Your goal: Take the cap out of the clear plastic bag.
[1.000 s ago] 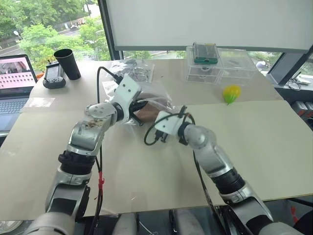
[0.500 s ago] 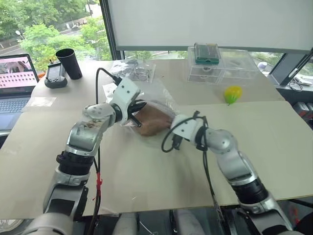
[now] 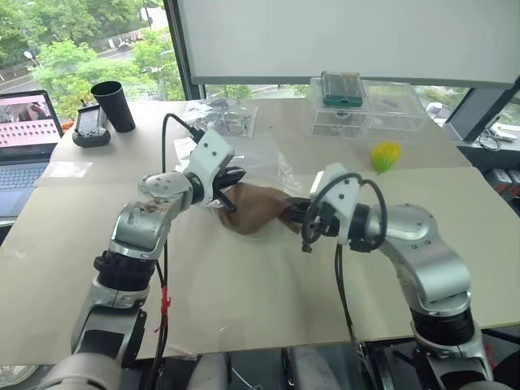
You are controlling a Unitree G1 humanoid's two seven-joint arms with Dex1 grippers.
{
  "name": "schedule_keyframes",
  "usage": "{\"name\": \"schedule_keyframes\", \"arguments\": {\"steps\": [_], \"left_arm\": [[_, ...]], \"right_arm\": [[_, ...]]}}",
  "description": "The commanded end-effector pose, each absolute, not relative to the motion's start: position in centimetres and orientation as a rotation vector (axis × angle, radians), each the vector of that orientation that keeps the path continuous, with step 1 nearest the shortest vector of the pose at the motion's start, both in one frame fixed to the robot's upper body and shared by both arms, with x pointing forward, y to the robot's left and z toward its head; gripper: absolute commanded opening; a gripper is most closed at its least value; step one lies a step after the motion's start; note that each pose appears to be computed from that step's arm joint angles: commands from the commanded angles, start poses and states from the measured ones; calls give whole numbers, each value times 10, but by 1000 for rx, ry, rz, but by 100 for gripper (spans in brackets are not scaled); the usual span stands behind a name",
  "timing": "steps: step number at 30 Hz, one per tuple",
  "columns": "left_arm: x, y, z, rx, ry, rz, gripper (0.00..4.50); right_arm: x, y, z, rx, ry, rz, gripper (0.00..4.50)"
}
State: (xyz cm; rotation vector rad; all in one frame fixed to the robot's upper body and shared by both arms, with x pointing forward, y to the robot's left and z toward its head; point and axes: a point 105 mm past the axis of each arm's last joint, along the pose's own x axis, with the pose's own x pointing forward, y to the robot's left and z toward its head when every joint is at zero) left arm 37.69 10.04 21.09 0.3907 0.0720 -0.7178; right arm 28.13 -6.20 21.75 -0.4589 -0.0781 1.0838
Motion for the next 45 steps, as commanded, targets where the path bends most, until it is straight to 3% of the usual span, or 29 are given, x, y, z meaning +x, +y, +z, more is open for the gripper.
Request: {"name": "schedule_keyframes", "arguments": {"steps": [1, 8, 15, 29, 37, 45], "left_arm": [[376, 100, 223, 406, 20, -719, 0], [375, 101, 222, 407, 20, -716, 0], [374, 102, 222, 409, 21, -714, 0], [374, 103, 223, 407, 19, -709, 0], [374, 103, 222, 405, 19, -705, 0], [374, 103, 223, 404, 18, -703, 0]], "right_arm": [[274, -78, 227, -450, -87, 1085, 2], [273, -107, 236, -437, -40, 1064, 2], [253, -115, 257, -340, -46, 1156, 2], [261, -142, 326, -57, -233, 1093, 2], [292, -172, 371, 126, -413, 877, 2], [323, -178, 383, 142, -472, 711, 2]]}}
